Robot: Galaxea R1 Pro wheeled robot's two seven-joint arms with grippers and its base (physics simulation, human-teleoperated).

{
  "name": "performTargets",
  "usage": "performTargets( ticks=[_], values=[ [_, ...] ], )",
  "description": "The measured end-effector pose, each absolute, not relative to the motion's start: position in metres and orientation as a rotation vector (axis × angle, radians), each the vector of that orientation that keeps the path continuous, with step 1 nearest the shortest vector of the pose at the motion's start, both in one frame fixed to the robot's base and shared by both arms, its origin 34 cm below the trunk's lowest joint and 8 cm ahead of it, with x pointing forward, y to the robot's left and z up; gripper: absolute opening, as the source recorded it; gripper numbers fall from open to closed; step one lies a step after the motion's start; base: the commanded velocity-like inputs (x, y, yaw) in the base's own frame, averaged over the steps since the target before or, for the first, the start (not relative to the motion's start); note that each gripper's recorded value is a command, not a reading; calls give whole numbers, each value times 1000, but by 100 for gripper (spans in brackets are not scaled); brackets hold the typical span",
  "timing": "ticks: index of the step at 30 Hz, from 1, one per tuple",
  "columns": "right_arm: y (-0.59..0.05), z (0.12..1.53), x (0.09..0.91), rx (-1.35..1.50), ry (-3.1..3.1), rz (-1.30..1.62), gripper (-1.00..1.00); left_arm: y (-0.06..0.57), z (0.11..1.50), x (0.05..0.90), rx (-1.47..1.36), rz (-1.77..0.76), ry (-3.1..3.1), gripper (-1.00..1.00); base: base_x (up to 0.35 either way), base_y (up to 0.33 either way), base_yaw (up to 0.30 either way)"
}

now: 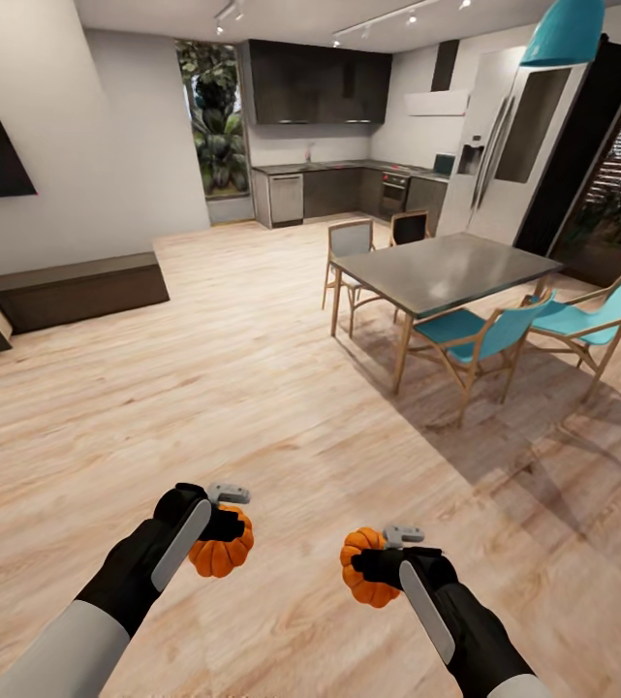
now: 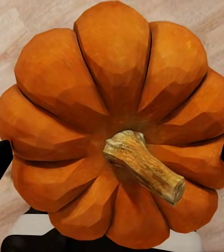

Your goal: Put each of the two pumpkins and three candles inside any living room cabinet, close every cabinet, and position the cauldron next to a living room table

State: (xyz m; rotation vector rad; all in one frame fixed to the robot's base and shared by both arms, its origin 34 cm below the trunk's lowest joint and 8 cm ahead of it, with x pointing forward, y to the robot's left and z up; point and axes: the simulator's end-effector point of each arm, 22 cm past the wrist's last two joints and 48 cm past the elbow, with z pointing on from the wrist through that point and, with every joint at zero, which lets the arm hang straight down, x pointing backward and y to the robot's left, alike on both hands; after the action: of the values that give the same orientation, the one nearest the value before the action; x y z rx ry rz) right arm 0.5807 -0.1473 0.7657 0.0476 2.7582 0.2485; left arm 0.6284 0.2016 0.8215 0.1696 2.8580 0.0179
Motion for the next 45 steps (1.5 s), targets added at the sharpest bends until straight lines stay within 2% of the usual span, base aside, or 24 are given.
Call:
performTargets(
  ticks=[17, 29, 39, 45],
  values=[
    [-149, 762, 578, 46, 2766, 238, -100, 221, 821, 628, 143, 144, 2855, -100, 0, 0, 292],
    [-155, 751, 578, 68, 2738, 200, -100, 240, 777, 623, -53, 149, 2741, -100, 0, 0, 292],
    [-137, 753, 577, 59, 2735, 232, -100, 257, 754, 617, -121, 168, 2704, -100, 2, 0, 292],
    [-124, 756, 576, 58, 2732, 251, -100, 258, 757, 623, -141, 162, 2671, -100, 183, 0, 247]
  ],
)
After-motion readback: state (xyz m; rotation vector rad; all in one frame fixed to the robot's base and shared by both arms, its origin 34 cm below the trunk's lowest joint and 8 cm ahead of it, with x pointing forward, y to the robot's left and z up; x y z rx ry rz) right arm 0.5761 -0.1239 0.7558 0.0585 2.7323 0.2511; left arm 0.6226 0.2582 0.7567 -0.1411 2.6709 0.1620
